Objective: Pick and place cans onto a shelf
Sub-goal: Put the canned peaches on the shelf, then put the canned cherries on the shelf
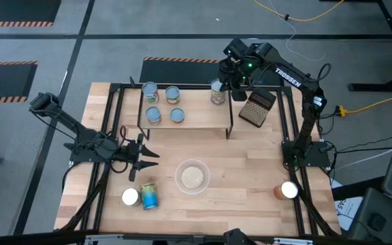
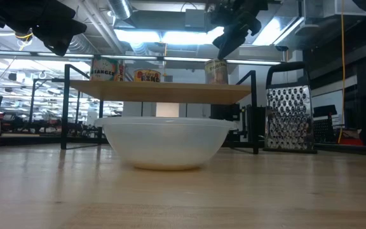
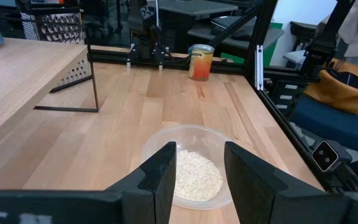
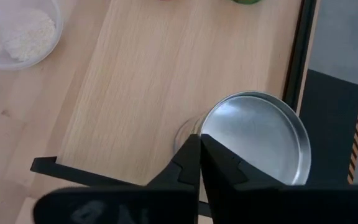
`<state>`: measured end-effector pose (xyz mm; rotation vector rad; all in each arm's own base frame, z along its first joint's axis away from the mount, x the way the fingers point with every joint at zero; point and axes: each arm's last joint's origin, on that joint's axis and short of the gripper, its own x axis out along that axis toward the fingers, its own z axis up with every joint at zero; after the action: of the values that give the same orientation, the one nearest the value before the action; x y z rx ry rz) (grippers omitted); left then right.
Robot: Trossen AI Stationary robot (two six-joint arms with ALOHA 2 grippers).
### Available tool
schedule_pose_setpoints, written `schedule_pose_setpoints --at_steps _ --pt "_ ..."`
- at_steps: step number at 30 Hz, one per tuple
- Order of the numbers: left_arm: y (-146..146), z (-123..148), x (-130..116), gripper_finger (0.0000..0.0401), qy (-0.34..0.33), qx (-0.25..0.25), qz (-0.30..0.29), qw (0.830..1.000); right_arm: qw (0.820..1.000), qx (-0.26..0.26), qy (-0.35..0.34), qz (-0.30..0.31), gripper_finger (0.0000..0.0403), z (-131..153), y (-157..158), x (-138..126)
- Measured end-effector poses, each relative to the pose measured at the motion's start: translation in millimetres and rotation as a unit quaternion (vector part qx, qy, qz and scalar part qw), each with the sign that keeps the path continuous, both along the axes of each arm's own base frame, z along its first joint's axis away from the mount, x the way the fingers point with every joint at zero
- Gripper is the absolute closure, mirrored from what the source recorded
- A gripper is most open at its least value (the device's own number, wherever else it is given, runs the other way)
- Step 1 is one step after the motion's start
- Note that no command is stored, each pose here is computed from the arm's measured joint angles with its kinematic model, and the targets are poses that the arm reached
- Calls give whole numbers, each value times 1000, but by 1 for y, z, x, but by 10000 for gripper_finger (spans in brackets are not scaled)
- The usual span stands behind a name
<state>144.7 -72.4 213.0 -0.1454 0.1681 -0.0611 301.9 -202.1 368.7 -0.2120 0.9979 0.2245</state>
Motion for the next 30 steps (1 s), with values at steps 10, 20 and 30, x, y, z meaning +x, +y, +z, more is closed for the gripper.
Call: schedule_pose_setpoints --at_steps 10,20,30 --pt "0 0 0 273 0 0 0 1000 1000 0 0 1 351 0 1 0" --pt "0 0 0 273 0 0 0 1000 1000 2 2 1 334 1 2 0" --pt "0 6 1 273 -20 -78 9 997 997 65 -28 33 336 19 45 7"
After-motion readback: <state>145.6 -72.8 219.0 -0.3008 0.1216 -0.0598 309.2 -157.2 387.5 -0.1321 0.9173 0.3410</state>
